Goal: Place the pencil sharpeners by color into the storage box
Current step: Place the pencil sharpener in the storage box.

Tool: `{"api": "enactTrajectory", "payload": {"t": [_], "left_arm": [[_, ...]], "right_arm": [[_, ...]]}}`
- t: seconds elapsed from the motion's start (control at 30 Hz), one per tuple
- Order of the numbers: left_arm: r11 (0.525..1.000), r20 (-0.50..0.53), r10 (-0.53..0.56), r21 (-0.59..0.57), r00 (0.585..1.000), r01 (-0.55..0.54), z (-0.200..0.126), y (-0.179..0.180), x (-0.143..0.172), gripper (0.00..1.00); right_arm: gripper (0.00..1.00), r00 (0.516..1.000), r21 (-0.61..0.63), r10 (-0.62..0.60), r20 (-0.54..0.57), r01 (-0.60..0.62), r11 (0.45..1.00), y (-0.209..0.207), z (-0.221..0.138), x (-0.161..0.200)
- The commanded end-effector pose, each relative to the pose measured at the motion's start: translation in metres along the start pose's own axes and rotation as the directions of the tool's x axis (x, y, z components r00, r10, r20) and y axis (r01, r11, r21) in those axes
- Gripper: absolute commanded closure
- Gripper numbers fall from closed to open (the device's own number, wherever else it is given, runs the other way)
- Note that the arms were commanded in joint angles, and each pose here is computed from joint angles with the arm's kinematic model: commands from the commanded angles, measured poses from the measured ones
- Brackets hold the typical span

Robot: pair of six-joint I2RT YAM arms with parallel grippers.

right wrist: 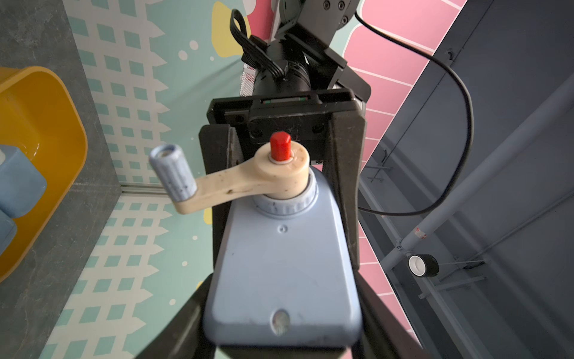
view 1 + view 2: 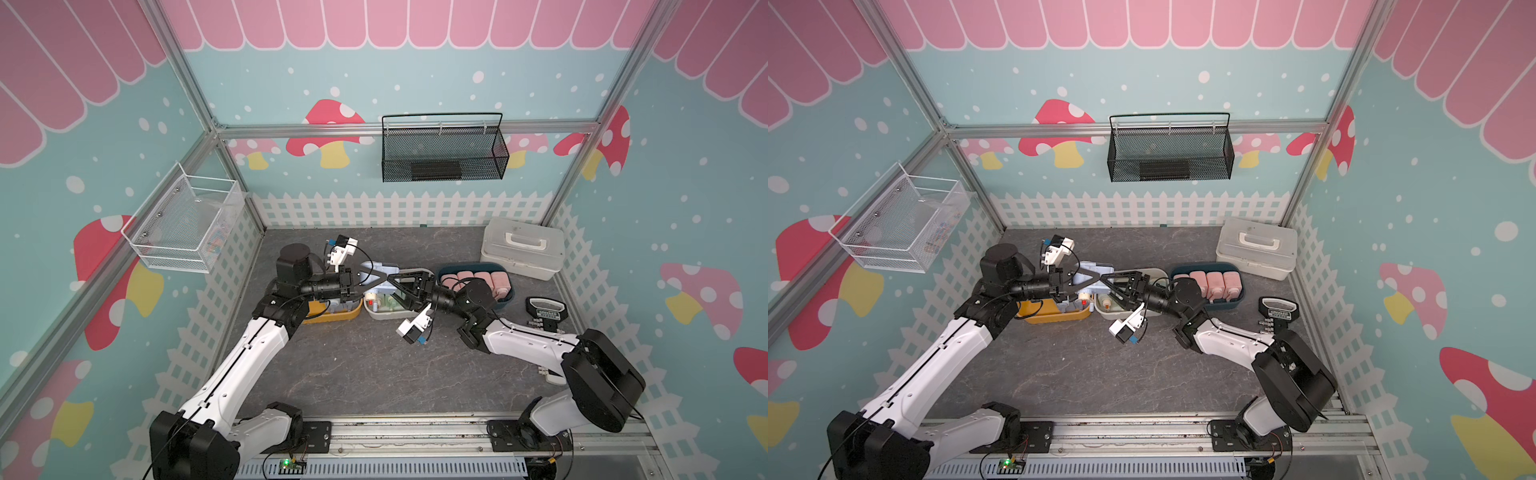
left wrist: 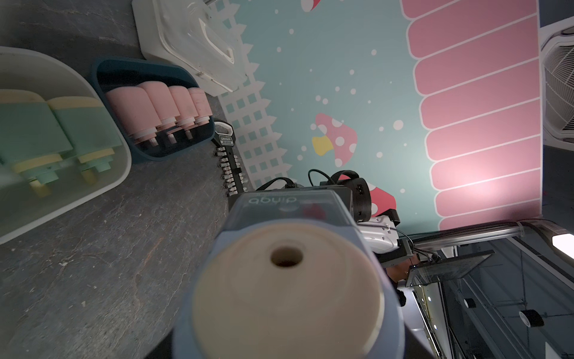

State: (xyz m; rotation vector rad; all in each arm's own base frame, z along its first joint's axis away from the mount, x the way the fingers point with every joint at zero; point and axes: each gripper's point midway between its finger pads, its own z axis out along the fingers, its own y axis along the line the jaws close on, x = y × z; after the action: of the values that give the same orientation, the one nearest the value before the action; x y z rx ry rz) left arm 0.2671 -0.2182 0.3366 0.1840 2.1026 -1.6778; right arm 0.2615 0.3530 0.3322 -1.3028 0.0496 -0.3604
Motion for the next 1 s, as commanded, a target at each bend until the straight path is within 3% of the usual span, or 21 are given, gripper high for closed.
{"api": "enactTrajectory", "payload": {"t": [0.0, 0.03, 0.07, 0.13, 0.23, 0.33, 0.4, 0.47, 0.6, 0.73, 0.8, 0.97], "left_arm": [[0.892, 0.089, 0.052, -0.451, 0.995, -0.006, -0.046, 0.053, -0.008, 1.00], [0.797, 0.120, 0.078, -0.604, 0.990, 0.011, -0.067, 0.073, -0.012, 1.00], [0.729, 0.123, 0.089, -0.684, 0.988, 0.019, -0.081, 0.084, -0.013, 1.00], [0.527, 0.146, 0.102, -0.847, 0.984, 0.071, -0.117, 0.113, -0.017, 1.00], [0.229, 0.174, 0.162, -0.964, 0.971, 0.134, -0.167, 0.144, -0.024, 1.00], [0.046, 0.162, 0.190, -0.987, 0.968, 0.156, -0.192, 0.174, -0.030, 1.00], [0.031, 0.131, 0.171, -0.991, 0.976, 0.127, -0.192, 0.196, -0.035, 1.00], [0.052, 0.119, 0.156, -0.992, 0.981, 0.112, -0.189, 0.216, -0.041, 1.00], [0.189, 0.183, 0.109, -0.969, 0.977, 0.160, -0.178, 0.249, -0.053, 1.00], [0.169, 0.161, 0.079, -0.975, 0.984, 0.146, -0.175, 0.271, -0.063, 1.00], [0.208, 0.145, 0.048, -0.969, 0.988, 0.132, -0.164, 0.281, -0.066, 1.00], [0.228, 0.106, -0.023, -0.968, 0.994, 0.109, -0.148, 0.313, -0.063, 1.00]], "right_arm": [[0.01, 0.960, -0.038, 0.212, -0.184, -0.222, 0.974, 0.004, 0.002, 0.041], [0.01, 0.931, -0.071, 0.280, -0.232, -0.304, 0.950, 0.012, 0.003, 0.052], [0.01, 0.898, -0.074, 0.347, -0.271, -0.379, 0.922, 0.016, 0.002, 0.059], [0.01, 0.828, -0.030, 0.467, -0.311, -0.500, 0.866, 0.014, 0.000, 0.065], [0.01, 0.738, 0.044, 0.597, -0.314, -0.617, 0.785, 0.008, -0.011, 0.061], [0.01, 0.616, 0.135, 0.697, -0.367, -0.706, 0.695, 0.008, -0.025, 0.066], [0.01, 0.567, 0.163, 0.718, -0.403, -0.728, 0.666, 0.014, -0.037, 0.067], [0.01, 0.545, 0.166, 0.722, -0.427, -0.738, 0.654, 0.022, -0.047, 0.064], [0.01, 0.517, 0.164, 0.725, -0.454, -0.751, 0.639, 0.033, -0.062, 0.056], [0.01, 0.506, 0.156, 0.718, -0.477, -0.756, 0.636, 0.038, -0.072, 0.052], [0.01, 0.503, 0.158, 0.720, -0.478, -0.757, 0.633, 0.037, -0.072, 0.052], [0.01, 0.500, 0.147, 0.724, -0.475, -0.766, 0.626, 0.038, -0.071, 0.050]]}}
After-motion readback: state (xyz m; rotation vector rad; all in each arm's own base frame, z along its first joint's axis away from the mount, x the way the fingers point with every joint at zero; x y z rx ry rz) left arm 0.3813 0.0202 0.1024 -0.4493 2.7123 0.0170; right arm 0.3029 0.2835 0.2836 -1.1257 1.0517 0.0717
